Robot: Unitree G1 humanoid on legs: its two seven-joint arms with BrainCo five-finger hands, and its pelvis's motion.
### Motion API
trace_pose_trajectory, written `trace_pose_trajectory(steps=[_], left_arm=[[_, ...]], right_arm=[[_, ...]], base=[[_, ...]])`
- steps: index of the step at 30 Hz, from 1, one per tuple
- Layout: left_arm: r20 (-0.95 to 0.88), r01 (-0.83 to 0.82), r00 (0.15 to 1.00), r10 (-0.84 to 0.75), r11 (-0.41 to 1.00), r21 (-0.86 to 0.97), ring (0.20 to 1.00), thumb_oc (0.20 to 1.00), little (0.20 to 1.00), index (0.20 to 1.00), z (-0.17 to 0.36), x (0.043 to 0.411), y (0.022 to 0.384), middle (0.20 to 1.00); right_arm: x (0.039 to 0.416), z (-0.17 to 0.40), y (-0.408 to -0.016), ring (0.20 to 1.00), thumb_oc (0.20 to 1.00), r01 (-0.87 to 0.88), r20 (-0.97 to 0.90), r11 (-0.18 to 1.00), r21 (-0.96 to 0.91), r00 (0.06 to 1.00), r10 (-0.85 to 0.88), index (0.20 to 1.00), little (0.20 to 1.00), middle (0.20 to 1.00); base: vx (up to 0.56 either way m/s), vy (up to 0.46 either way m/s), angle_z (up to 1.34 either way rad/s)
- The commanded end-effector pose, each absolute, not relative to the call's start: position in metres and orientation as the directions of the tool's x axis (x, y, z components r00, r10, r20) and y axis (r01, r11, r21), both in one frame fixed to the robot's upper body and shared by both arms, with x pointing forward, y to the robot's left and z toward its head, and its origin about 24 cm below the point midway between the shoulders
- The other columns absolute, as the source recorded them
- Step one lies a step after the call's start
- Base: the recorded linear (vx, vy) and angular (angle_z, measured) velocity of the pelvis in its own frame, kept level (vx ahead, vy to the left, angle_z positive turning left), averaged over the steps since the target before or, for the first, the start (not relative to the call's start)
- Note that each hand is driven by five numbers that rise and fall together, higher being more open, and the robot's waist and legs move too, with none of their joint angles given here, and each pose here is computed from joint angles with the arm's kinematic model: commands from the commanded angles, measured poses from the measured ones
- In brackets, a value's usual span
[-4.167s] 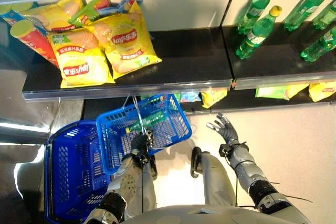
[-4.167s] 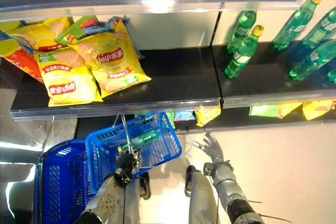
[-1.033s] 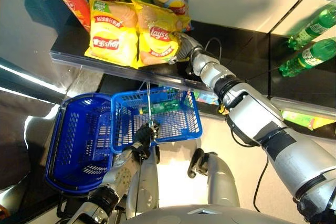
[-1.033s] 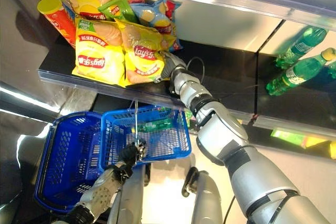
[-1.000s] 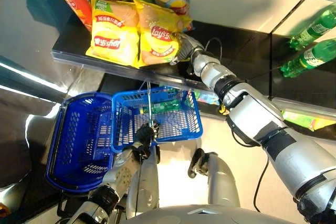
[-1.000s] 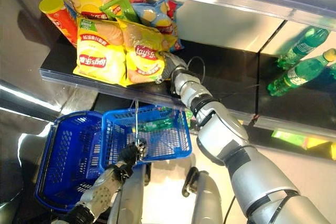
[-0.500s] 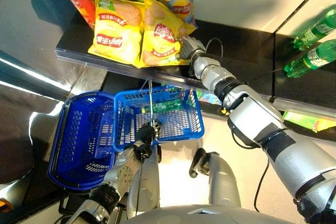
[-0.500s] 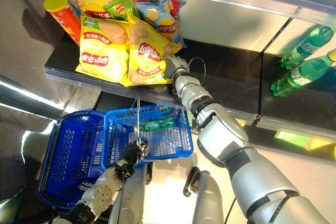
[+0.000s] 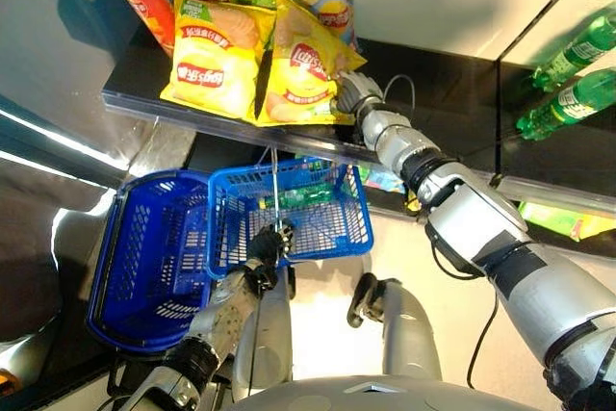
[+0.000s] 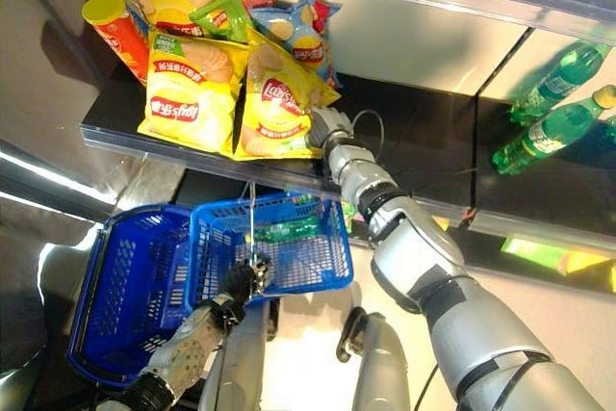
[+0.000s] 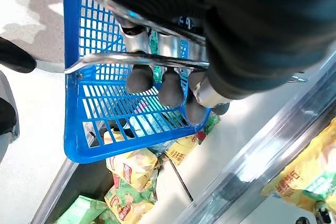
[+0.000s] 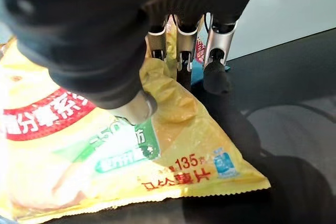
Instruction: Pick up the snacks into the basket
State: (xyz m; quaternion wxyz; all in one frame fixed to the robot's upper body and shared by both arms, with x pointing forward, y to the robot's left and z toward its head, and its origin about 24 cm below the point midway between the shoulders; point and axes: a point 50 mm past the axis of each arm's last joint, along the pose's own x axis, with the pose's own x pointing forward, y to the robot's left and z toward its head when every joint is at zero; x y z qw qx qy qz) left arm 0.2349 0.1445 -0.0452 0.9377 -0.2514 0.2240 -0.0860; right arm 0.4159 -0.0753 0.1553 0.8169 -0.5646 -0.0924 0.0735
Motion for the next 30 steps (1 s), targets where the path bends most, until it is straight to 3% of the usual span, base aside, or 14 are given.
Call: trace_pose_trajectory(steps=[1,5,11,18,30], left_arm=[[-0.14,0.208,0.926,-0.349,0.786,-0.583,0.2,0.2,0.2,0.2,-0.007,0.243,0.126,0.2],[-0.131,0.191,0.936,-0.327,0.784,-0.591,0.2,0.2,0.2,0.2,-0.006,0.245,0.127,0.2],[-0.141,0.154,0.943,-0.301,0.772,-0.617,0.2,0.2,0.2,0.2,-0.011,0.24,0.127,0.2],[-0.132,0.162,0.942,-0.307,0.766,-0.622,0.2,0.2,0.2,0.2,-0.011,0.231,0.132,0.2],[-0.117,0.223,0.918,-0.379,0.739,-0.636,0.2,0.2,0.2,0.2,-0.007,0.204,0.144,0.2]], right_arm=[[0.418,0.146,-0.118,0.2,0.2,0.019,0.065,0.359,-0.933,0.991,0.117,0.2,0.2,0.2],[0.413,0.157,-0.138,0.2,0.2,0.126,0.189,0.514,-0.849,0.979,0.072,0.2,0.2,0.2],[0.395,0.164,-0.171,0.2,0.2,0.244,0.326,0.613,-0.752,0.945,0.025,0.2,0.2,0.2],[0.372,0.155,-0.195,0.2,0.2,0.289,0.376,0.609,-0.739,0.926,0.016,0.2,0.2,0.2],[0.336,0.113,-0.199,0.2,0.2,0.102,0.232,0.534,-0.839,0.956,0.181,0.2,0.2,0.2]], base=[[0.0,0.0,0.0],[-0.04,0.009,-0.12],[0.03,-0.005,-0.1],[0.05,-0.026,-0.07],[0.08,-0.014,-0.01]])
